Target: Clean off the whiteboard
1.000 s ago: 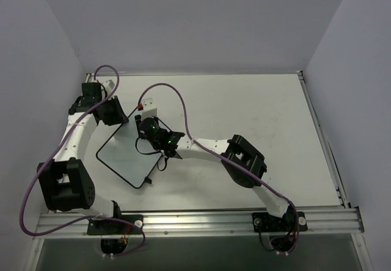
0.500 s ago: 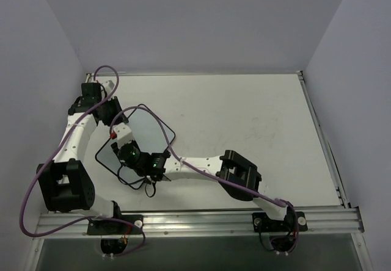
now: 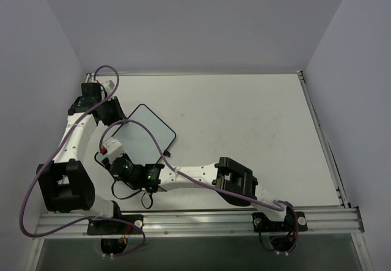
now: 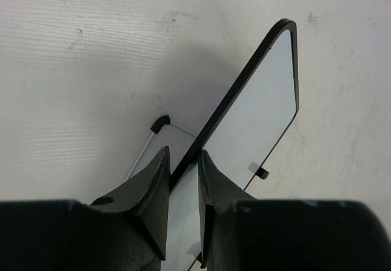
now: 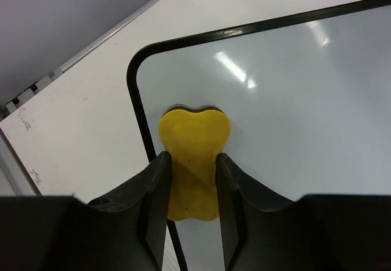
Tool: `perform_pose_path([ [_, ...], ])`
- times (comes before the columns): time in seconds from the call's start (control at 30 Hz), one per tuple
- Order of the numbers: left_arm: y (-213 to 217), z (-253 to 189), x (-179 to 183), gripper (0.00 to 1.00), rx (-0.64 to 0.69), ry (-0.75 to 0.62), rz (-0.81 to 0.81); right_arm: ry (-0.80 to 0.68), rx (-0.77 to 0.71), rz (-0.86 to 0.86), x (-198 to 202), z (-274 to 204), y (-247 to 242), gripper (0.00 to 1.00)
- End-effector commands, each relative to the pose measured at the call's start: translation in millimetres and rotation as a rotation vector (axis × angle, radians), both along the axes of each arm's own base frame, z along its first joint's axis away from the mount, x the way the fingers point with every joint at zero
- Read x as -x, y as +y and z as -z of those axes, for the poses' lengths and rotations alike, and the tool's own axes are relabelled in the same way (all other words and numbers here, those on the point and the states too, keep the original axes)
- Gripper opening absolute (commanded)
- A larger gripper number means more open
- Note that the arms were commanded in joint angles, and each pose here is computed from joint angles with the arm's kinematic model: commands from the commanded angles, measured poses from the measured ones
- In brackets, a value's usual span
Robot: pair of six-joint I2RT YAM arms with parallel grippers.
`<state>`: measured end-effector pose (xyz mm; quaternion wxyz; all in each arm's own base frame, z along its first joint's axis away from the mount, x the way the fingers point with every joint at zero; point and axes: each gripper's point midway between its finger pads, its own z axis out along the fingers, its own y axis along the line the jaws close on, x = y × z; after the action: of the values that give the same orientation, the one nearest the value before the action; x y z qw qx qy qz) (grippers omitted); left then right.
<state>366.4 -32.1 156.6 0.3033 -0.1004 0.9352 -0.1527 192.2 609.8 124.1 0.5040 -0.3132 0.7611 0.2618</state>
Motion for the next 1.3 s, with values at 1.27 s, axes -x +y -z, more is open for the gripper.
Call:
perform_pose_path([
  [1.27,-23.4,7.2,25.4,0.02,0.070,0.096,0.032,0.069,0.120,0.130,-47.8,58.0,-52.8,0.00],
])
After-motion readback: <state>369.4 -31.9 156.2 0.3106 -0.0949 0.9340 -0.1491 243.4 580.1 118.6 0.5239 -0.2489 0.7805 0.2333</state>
